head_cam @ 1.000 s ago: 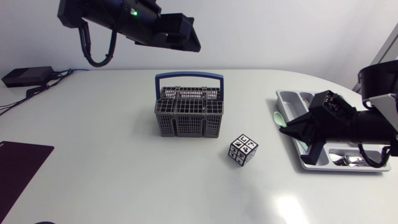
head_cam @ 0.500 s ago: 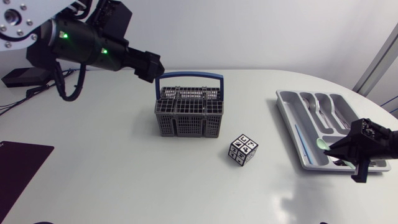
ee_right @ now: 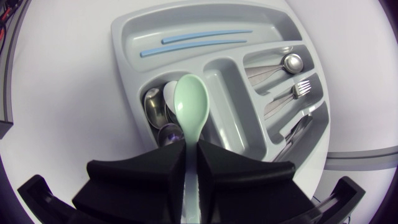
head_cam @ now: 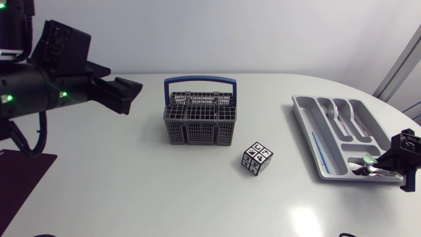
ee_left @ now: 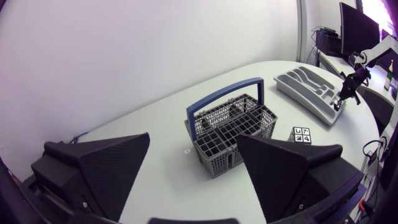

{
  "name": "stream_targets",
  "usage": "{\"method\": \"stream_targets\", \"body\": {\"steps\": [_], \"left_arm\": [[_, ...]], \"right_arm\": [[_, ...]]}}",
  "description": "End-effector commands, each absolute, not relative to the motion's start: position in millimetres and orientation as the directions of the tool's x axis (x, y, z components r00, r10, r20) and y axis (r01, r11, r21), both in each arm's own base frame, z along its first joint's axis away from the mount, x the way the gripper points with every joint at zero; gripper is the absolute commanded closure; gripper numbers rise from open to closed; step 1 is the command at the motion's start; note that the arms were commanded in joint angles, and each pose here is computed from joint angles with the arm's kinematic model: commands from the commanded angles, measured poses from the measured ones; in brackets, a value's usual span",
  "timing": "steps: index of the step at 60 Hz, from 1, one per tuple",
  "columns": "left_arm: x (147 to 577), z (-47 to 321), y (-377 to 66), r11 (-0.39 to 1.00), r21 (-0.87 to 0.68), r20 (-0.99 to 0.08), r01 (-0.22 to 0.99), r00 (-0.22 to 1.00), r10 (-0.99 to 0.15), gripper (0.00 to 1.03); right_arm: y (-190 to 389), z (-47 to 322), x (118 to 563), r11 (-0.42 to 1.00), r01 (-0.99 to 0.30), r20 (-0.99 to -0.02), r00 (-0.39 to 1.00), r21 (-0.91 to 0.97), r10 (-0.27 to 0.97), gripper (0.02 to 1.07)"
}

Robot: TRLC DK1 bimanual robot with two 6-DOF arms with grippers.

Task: Transfer all utensils from the basket to the drawer tray.

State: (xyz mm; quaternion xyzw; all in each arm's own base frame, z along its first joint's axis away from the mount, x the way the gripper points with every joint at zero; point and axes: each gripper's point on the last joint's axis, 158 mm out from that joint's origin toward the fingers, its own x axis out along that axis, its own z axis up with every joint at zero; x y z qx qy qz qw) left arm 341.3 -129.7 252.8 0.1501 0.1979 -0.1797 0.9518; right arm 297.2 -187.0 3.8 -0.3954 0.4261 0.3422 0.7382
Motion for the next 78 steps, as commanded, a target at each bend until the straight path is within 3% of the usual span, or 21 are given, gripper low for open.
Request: {"method": "stream_targets", "body": {"steps": [1,11,21,24,28,29,44,64,78], "left_arm": [[331,249,-118,0.898,0.238,-0.406,0.371,0.877,-0.255,0.05],[314,243,-106,0.908,0.247,-0.361,0.338,0.902,-0.237,0.05],[300,232,-94,0.916,0.255,-0.34,0.309,0.916,-0.214,0.05],[295,230,-91,0.919,0.255,-0.326,0.301,0.922,-0.211,0.05],[289,228,-86,0.922,0.256,-0.311,0.289,0.928,-0.204,0.05],[287,228,-84,0.924,0.256,-0.302,0.282,0.932,-0.201,0.05],[271,226,-62,0.942,0.251,-0.253,0.221,0.955,-0.157,0.05],[258,210,-44,0.964,0.207,-0.205,0.165,0.971,-0.122,0.06],[256,188,-31,0.982,0.146,-0.175,0.119,0.98,-0.093,0.06]], "right_arm": [[-195,-2,298,0.403,-0.864,-0.907,0.39,-0.301,0.158,0.92],[-197,-16,294,0.361,-0.88,-0.924,0.368,-0.309,0.105,0.79],[-201,-9,296,0.344,-0.855,-0.902,0.429,-0.388,0.05,0.49],[-201,1,300,0.338,-0.838,-0.883,0.468,-0.429,0.037,0.39],[-200,14,298,0.338,-0.825,-0.871,0.49,-0.454,0.027,0.07],[-197,17,298,0.336,-0.822,-0.868,0.496,-0.459,0.028,0.06],[-167,70,289,0.376,-0.754,-0.798,0.599,-0.539,0.056,0.06],[-110,125,277,0.564,-0.643,-0.701,0.697,-0.518,0.152,0.06],[-54,130,267,0.669,-0.606,-0.661,0.716,-0.429,0.225,0.06]]}}
